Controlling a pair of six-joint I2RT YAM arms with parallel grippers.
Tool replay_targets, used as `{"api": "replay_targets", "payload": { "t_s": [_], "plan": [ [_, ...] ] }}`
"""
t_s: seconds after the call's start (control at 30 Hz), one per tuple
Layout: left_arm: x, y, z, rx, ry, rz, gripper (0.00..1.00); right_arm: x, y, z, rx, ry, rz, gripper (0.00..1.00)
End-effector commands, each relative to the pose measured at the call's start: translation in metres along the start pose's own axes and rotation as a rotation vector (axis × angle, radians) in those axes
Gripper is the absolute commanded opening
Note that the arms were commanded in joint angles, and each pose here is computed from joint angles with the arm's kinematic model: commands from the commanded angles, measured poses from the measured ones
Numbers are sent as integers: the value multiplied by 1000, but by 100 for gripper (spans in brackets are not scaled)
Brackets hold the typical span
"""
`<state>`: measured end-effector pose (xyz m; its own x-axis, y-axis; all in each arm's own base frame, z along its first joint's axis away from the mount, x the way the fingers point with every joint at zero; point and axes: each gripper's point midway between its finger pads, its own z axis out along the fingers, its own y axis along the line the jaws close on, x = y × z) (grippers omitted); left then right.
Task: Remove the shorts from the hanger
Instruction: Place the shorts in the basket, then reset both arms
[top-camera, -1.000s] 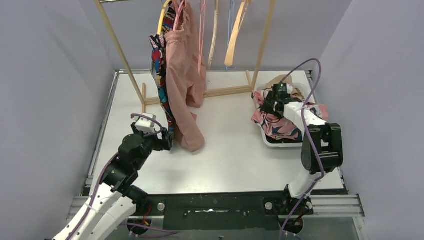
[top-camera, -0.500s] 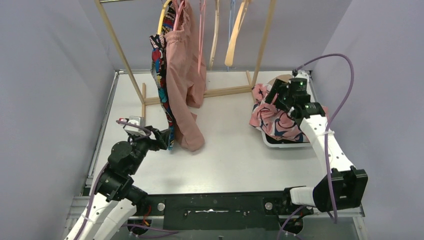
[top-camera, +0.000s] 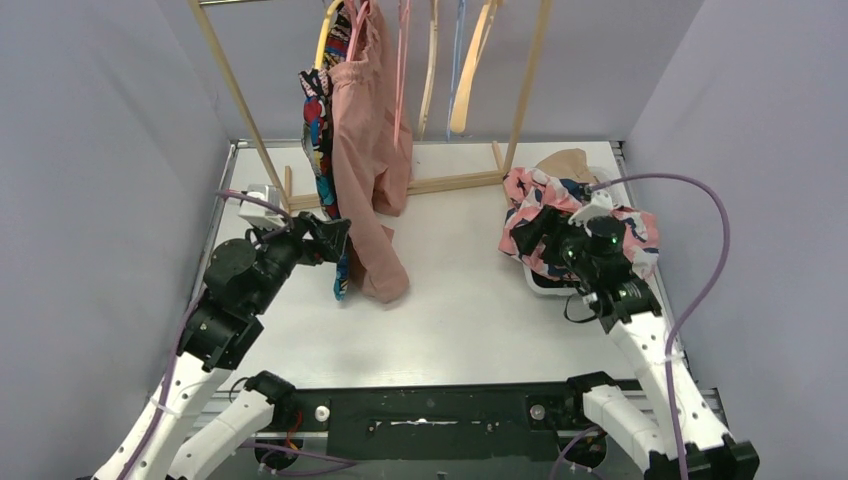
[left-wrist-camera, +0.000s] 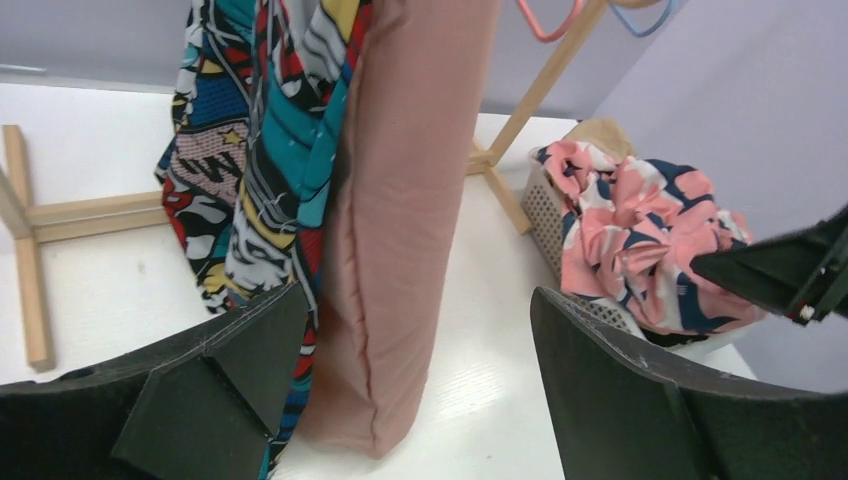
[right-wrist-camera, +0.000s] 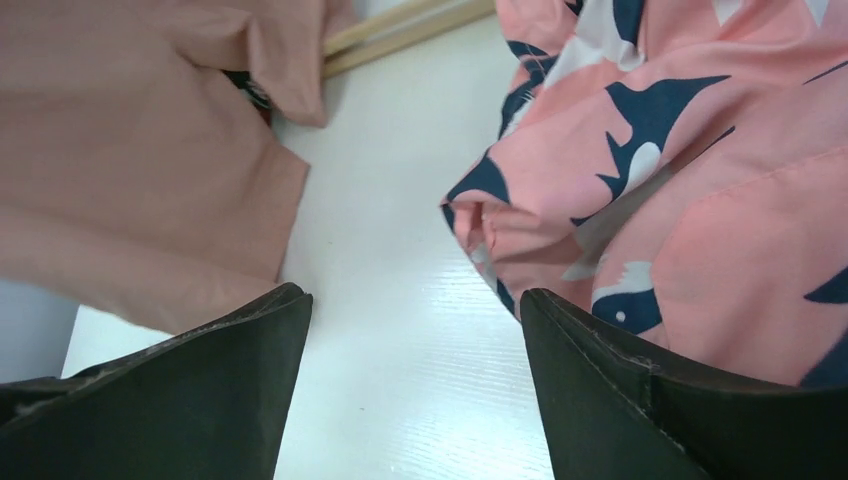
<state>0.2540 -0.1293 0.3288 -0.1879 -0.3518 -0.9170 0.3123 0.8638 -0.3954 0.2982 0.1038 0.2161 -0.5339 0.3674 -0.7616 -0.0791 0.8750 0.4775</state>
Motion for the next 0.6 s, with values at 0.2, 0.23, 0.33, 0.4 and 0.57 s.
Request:
{"api": "replay_targets", "payload": {
  "t_s": [0.2, 0.23, 0.33, 0.4, 0.57],
  "plan": [
    [-15, -32, 7, 88, 50, -148, 84, -30, 45, -37, -222, -172, -136, 82],
    [-17, -33, 9, 85, 47, -148, 84, -29, 43, -37, -205, -162, -139, 83],
    [-28, -37, 17, 82, 50, -115, 83, -25, 29, -34, -128, -125, -125, 83],
    [-37, -41, 25, 83, 56, -93, 82, -21, 22, -31, -100, -124, -98, 84],
    [-40, -41, 36, 67, 53, -90, 78, -18, 24, -25, -120, -128, -48, 84]
  ]
}}
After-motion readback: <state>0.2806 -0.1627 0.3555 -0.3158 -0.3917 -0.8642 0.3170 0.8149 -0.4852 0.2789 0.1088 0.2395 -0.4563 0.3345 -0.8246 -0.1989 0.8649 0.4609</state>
